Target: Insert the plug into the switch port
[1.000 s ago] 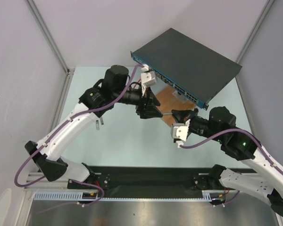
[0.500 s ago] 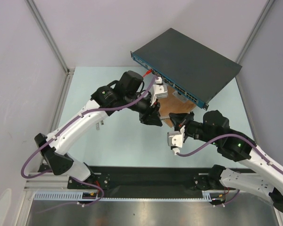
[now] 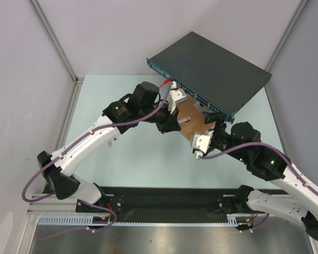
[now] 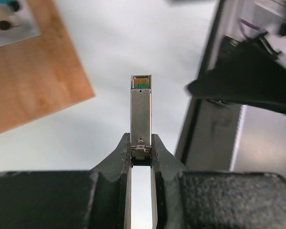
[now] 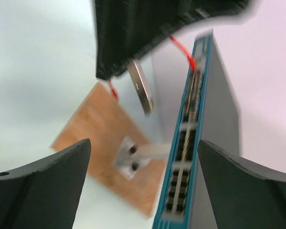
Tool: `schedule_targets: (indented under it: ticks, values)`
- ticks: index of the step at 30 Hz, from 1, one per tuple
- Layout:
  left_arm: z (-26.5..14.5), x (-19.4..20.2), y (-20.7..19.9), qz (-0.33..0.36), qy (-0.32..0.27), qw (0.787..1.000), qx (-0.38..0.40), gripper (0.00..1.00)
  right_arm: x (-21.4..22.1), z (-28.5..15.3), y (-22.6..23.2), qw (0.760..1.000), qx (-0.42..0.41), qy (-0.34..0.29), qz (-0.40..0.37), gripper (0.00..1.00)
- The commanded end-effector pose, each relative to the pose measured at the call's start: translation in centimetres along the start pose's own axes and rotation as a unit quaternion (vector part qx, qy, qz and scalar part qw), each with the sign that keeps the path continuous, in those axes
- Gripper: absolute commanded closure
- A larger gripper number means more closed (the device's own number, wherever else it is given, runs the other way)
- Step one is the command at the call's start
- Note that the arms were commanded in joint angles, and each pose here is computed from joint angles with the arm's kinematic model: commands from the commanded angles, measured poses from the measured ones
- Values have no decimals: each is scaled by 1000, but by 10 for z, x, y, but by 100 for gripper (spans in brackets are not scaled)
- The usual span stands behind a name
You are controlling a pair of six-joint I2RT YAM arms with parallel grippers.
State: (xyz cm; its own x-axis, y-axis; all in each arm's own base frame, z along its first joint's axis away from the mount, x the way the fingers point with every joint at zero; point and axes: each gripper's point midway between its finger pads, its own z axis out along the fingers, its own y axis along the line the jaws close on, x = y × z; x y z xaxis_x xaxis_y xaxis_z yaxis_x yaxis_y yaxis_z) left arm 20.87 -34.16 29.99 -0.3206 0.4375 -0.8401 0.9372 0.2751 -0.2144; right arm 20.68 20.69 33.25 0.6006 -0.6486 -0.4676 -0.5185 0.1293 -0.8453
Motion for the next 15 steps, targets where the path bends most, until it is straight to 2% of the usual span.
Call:
schedule_targets:
  ticks: [1,4,5,7,8,10,11,12,15]
  values:
    - [-8,-33,38,-6,-67,991,-115,100,3,-33,-38,984,70,20,165,0]
    - [-6,-42,56,-10,-82,983,-163,100,19,-45,-43,954,86,49,282,0]
    - [-4,-46,58,-8,-92,981,-171,100,31,-55,-56,941,115,65,310,0]
    - [-4,-50,63,-5,-101,978,-184,100,39,-58,-56,922,113,77,363,0]
    - [-3,-52,71,0,-111,970,-216,100,51,-68,-65,896,145,92,409,0]
    - [4,-52,76,29,-104,966,-234,100,61,-69,-61,868,133,105,466,0]
    - [3,-53,82,32,-103,959,-263,100,76,-82,-73,839,169,118,503,0]
    - [4,-53,84,36,-102,957,-271,100,73,-81,-72,830,154,104,526,0]
    - [10,-55,90,41,-89,954,-284,100,93,-98,-82,768,174,103,607,0]
